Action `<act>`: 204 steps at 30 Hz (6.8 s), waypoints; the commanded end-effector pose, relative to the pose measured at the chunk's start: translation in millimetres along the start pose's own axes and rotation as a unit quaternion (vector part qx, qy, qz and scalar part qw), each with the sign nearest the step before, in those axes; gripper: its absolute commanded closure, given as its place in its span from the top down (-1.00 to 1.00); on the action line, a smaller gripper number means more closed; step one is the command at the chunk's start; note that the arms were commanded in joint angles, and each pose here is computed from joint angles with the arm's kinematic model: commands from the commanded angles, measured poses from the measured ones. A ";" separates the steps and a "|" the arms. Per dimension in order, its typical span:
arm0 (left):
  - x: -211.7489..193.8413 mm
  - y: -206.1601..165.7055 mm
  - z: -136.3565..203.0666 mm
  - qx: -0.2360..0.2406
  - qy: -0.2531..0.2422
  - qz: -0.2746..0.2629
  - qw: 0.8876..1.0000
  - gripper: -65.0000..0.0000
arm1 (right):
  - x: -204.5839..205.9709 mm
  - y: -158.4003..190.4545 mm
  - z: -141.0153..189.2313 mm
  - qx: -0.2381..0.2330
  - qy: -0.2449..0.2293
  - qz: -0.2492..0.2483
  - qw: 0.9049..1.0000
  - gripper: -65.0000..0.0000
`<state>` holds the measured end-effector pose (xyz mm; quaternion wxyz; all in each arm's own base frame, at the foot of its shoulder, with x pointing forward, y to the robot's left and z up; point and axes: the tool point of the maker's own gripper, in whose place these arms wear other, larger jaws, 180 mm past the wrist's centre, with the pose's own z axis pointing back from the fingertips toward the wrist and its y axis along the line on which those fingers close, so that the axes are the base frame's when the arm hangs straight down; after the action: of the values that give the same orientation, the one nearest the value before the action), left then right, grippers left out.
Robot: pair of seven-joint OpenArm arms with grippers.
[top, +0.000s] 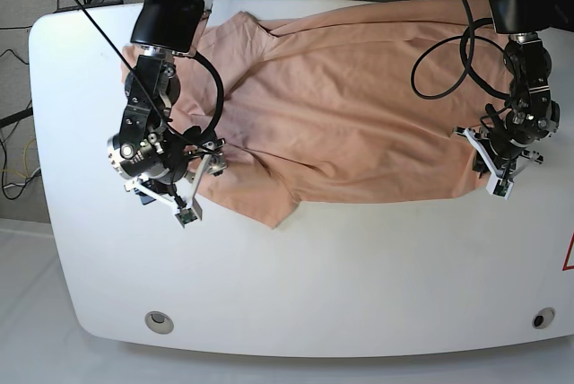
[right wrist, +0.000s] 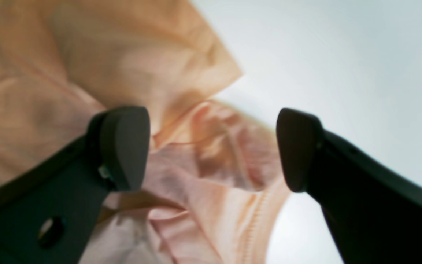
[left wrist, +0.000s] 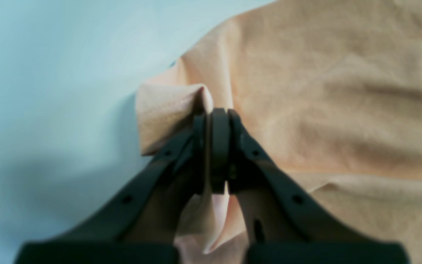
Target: Fold the T-shirt properly
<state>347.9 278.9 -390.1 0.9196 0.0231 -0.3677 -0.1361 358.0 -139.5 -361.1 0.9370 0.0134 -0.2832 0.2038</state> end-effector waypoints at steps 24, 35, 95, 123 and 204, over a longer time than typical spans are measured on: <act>18.8 11.4 5.8 0.012 -0.026 -0.005 1.000 -1.00 | 5.4 27.2 -3.3 0.030 -0.015 -0.011 0.999 0.59; 18.8 10.3 5.4 0.011 -0.026 -0.005 1.000 -1.00 | 18.2 47.1 -5.5 0.045 -0.021 0.025 0.998 0.59; 18.3 1.3 2.2 0.003 -0.028 0.002 1.000 -1.00 | 19.3 25.1 -24.1 0.042 -0.033 0.028 0.998 -0.73; 25.7 3.0 3.5 0.005 -0.037 0.000 0.999 -1.00 | 37.4 18.9 -10.7 0.030 -0.049 0.035 0.998 -1.00; -11.0 25.5 67.2 0.043 0.027 -0.116 0.992 -1.00 | -88.5 7.8 58.4 -0.037 0.078 0.074 0.994 -1.00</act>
<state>297.1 299.0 -358.0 0.9122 0.0883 -0.3368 -0.2159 257.8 -167.8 -364.5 0.9394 -0.0451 -0.2156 0.2627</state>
